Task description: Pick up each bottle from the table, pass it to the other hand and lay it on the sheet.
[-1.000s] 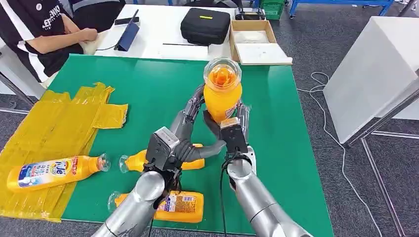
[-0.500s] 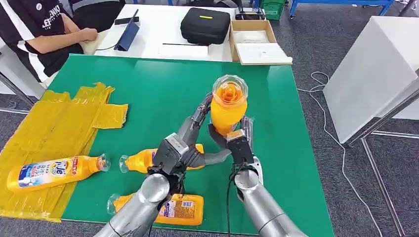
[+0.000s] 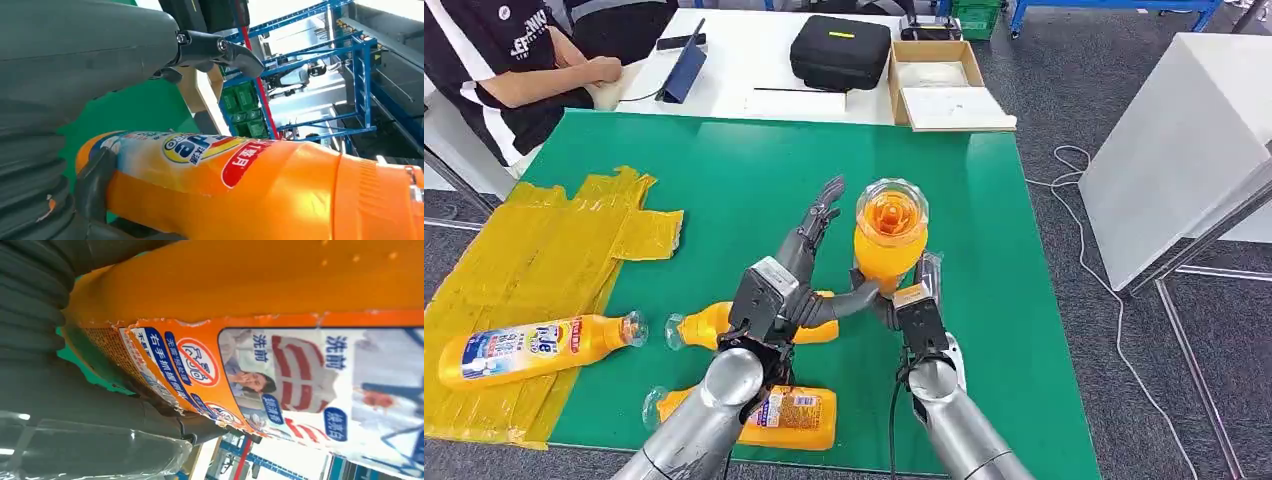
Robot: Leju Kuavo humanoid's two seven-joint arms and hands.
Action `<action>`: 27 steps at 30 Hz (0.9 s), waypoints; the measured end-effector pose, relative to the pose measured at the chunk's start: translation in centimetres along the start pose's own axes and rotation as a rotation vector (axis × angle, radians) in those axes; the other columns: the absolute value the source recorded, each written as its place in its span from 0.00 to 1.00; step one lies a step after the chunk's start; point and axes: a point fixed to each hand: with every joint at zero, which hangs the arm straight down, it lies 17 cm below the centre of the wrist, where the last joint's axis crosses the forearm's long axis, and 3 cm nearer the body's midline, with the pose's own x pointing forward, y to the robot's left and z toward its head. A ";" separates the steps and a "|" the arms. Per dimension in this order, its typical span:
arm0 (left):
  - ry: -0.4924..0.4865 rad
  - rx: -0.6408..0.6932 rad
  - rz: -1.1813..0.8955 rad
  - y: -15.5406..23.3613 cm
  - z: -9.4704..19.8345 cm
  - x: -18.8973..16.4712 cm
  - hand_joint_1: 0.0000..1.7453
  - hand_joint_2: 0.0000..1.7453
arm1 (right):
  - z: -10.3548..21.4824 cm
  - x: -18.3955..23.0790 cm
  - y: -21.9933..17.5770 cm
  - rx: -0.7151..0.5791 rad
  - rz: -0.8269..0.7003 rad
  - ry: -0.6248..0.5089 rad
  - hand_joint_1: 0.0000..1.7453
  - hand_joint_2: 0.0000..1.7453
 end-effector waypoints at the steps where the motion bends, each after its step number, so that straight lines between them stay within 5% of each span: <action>1: 0.000 0.000 0.000 0.0 0.0 0.0 0.00 1.00 | 0.0 0.0 0.0 0.000 0.000 0.000 1.00 1.00; 18: 0.008 0.030 -0.027 0.9 0.4 -0.4 0.00 1.00 | -0.3 -0.1 -0.6 -0.012 -0.012 0.004 1.00 1.00; 27: 0.016 0.040 -0.027 1.2 0.8 -0.7 0.00 1.00 | -0.1 1.7 6.5 0.170 0.072 -0.055 1.00 1.00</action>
